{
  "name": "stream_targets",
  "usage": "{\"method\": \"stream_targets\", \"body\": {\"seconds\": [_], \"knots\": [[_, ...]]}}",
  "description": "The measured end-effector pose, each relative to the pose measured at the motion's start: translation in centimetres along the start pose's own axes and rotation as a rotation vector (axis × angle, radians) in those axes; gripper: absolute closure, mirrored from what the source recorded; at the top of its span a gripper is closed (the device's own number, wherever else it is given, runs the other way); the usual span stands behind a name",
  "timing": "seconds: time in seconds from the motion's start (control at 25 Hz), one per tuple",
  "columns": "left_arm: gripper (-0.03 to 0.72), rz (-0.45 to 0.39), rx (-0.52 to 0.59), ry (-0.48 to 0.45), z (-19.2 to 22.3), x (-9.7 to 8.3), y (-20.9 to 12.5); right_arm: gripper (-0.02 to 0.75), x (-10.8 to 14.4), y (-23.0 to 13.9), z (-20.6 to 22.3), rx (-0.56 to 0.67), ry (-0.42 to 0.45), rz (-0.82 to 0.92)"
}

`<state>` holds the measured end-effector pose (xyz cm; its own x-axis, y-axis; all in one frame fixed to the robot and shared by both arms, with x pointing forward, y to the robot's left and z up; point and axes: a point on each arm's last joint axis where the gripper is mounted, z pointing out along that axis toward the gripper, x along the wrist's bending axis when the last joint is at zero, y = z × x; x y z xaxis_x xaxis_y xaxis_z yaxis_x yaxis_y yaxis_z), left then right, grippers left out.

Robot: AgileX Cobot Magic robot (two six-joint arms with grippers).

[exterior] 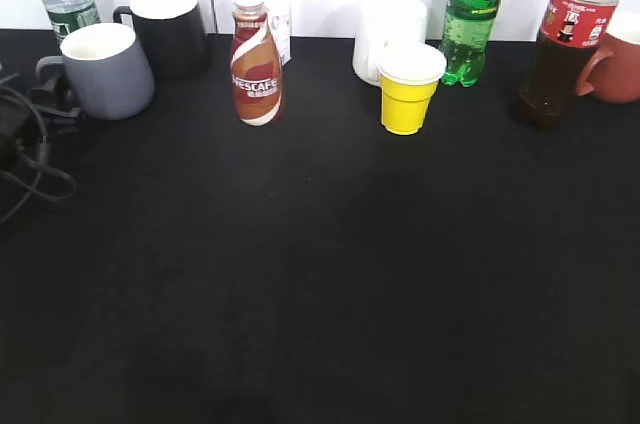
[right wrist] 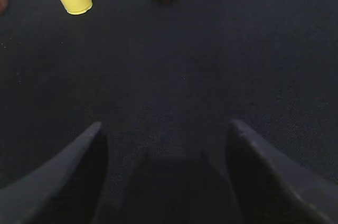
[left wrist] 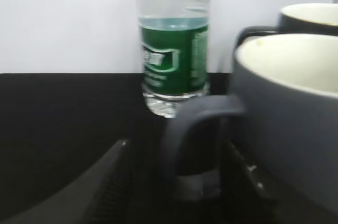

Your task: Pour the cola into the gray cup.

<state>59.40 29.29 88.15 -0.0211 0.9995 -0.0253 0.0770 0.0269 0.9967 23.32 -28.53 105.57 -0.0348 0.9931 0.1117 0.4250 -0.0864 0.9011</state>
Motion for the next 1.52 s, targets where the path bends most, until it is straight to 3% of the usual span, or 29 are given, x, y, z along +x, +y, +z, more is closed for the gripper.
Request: {"method": "stream_targets", "body": {"seconds": [0.16,0.36,0.8,0.88,1.0,1.04,1.28,1.4,1.52], "knots": [[0.279,0.01,-0.002,0.017,0.1,1.6,0.1,0.206,0.0,0.0,0.0,0.0,0.0,0.0],[0.279,0.042,-0.016,-0.064,1.4,1.0,-0.3,0.206,0.0,0.0,0.0,0.0,0.0,0.0],[0.281,0.044,-0.014,-0.053,3.6,1.1,0.7,0.206,0.0,0.0,0.0,0.0,-0.001,-0.001],[0.347,0.043,-0.006,-0.052,3.6,1.1,0.4,0.206,0.0,0.0,0.0,0.0,-0.001,-0.001],[0.613,0.044,0.0,-0.054,3.6,1.1,0.1,0.206,0.0,0.0,0.0,0.0,0.0,0.0],[0.64,0.05,0.007,-0.05,3.6,1.1,-0.1,0.206,0.0,0.0,0.0,0.0,0.0,0.0],[0.64,0.046,0.028,-0.039,3.6,1.2,0.2,0.206,0.1,0.0,0.0,0.0,0.008,0.005],[0.64,0.061,0.106,-0.048,3.0,1.1,2.3,0.206,0.1,0.0,0.0,0.0,0.009,0.005],[0.64,0.07,0.077,-0.054,0.8,1.0,5.4,0.206,0.1,0.2,-0.1,-0.014,0.009,-0.006]]}}
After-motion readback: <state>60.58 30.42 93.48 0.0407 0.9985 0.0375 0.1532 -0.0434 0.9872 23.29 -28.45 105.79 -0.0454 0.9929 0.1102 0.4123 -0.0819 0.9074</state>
